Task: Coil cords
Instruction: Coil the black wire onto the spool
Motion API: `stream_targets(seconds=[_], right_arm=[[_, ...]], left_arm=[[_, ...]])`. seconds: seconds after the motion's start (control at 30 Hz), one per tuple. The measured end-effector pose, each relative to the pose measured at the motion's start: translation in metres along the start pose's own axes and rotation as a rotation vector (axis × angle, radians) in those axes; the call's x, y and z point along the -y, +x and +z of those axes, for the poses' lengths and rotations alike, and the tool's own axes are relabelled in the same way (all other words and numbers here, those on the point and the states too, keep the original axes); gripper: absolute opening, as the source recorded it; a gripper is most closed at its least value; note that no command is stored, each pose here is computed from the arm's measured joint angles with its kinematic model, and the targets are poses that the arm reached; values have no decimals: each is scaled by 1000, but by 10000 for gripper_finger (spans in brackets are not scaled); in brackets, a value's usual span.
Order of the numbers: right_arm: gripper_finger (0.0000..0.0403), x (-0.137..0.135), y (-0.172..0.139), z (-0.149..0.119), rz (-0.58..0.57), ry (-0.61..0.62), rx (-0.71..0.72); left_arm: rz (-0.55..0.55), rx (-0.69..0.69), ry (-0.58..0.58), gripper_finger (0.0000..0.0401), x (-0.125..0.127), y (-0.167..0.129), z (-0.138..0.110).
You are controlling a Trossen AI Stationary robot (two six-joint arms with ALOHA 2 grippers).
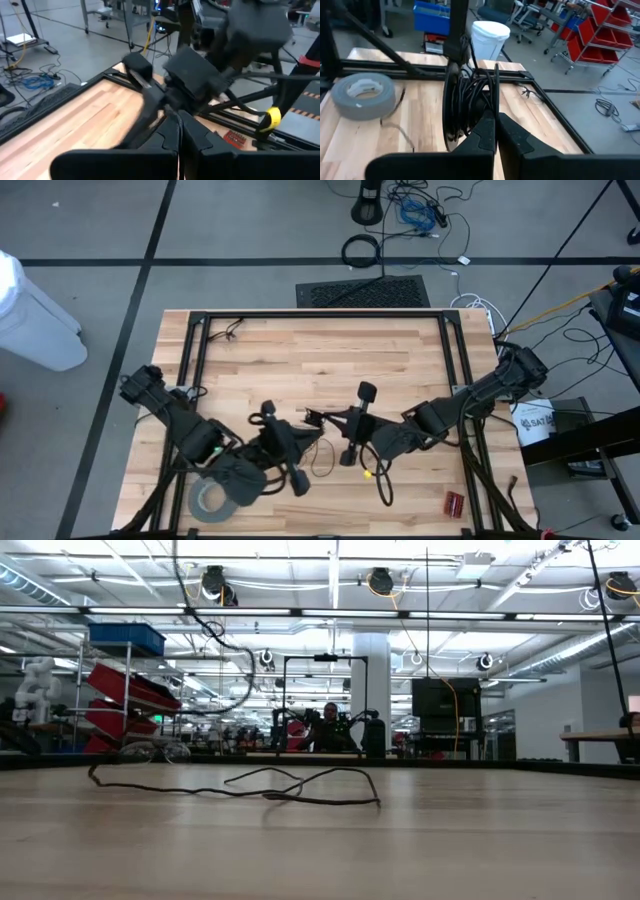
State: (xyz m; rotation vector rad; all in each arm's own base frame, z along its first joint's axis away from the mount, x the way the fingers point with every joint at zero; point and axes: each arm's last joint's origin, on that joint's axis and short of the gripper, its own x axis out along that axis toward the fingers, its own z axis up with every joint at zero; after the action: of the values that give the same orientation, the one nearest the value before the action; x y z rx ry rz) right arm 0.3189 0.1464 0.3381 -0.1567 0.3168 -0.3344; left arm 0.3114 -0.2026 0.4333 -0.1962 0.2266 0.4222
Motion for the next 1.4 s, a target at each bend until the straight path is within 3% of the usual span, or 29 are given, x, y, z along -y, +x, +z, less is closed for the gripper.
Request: stream_targets(seconds=[0.3, 0.73, 0.97, 1.4], right_arm=[[0, 0, 0, 1, 1, -8, 6], [0, 1, -3, 2, 15, -25, 7], [0, 5, -14, 11, 151, 20, 26], [0, 2, -19, 11, 219, 35, 25]], left_arm=[[23, -23, 30, 3, 19, 32, -27], [46, -50, 85, 3, 38, 55, -61], [114, -28, 153, 5, 45, 61, -77], [217, -9, 242, 13, 53, 76, -107]])
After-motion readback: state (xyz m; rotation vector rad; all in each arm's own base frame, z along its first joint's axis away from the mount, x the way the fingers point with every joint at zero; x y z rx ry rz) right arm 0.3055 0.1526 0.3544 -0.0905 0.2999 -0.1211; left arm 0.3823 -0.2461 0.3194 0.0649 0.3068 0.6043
